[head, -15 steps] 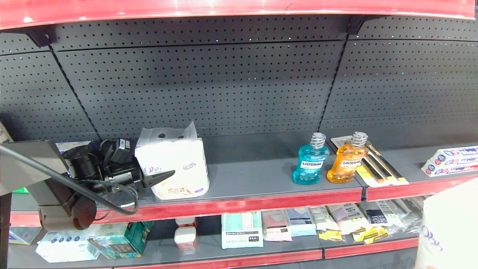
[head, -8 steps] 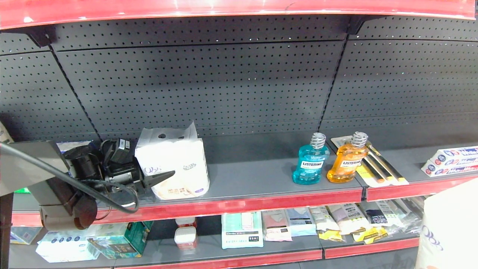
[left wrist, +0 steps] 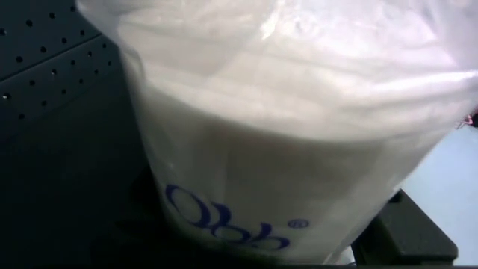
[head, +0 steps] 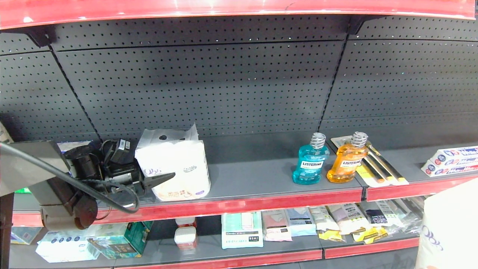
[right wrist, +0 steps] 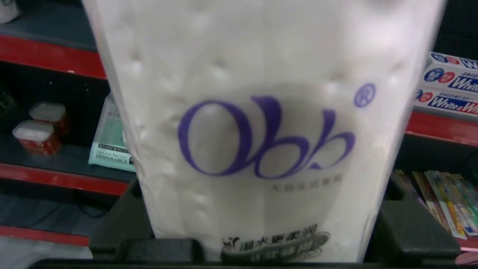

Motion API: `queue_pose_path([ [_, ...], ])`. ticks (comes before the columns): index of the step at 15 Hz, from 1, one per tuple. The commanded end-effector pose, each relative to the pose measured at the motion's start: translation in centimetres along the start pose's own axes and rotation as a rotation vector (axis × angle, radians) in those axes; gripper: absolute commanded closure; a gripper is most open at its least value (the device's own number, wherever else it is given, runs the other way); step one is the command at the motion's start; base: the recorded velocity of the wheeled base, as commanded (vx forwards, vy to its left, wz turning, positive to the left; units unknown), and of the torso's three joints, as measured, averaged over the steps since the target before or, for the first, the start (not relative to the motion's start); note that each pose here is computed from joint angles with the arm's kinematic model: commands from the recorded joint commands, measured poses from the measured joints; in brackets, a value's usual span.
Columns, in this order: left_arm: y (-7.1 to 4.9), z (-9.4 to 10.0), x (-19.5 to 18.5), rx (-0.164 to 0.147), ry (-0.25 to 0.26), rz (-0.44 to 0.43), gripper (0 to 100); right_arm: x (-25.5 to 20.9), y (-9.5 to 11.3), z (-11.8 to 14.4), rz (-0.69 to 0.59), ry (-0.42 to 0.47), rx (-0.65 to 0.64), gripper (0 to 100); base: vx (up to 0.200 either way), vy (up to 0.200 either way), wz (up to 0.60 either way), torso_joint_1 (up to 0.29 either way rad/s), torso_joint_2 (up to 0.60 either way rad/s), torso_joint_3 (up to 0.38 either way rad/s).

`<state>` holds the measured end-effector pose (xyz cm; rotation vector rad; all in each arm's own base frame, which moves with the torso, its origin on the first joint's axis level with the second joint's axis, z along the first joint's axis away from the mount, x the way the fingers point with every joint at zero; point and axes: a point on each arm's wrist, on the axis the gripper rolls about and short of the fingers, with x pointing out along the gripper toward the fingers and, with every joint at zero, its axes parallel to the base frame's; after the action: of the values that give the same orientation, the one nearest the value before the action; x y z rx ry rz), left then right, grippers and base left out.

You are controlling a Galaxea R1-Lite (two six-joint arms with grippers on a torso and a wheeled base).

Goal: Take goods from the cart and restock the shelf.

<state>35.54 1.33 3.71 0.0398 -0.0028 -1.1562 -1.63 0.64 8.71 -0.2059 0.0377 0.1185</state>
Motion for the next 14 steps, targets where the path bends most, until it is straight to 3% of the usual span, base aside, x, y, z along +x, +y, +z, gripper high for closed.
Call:
queue_pose_path([
  [1, 0.11, 0.04, 0.01, 0.003, -0.002, -0.001, 100, 0.00, 0.00, 0.01, 0.001, 0.000, -0.001, 100, 0.000, 0.000, 0.00, 0.000, 0.00, 0.000],
  [10, 0.39, -0.01, 0.10, 0.014, -0.004, -0.002, 100, 0.00, 0.00, 0.01, 0.000, 0.000, 0.001, 100, 0.000, 0.000, 0.00, 0.000, 0.00, 0.000],
  [11, 0.39, 0.05, 0.10, 0.015, -0.005, -0.002, 0, 0.00, 0.00, 0.01, 0.000, 0.000, 0.001, 100, 0.000, 0.000, 0.00, 0.000, 0.00, 0.000],
  [14, 0.35, 0.19, 0.08, 0.006, -0.006, -0.002, 0, 0.00, 0.00, 0.01, 0.000, 0.000, 0.001, 100, 0.000, 0.000, 0.00, 0.000, 0.00, 0.000],
])
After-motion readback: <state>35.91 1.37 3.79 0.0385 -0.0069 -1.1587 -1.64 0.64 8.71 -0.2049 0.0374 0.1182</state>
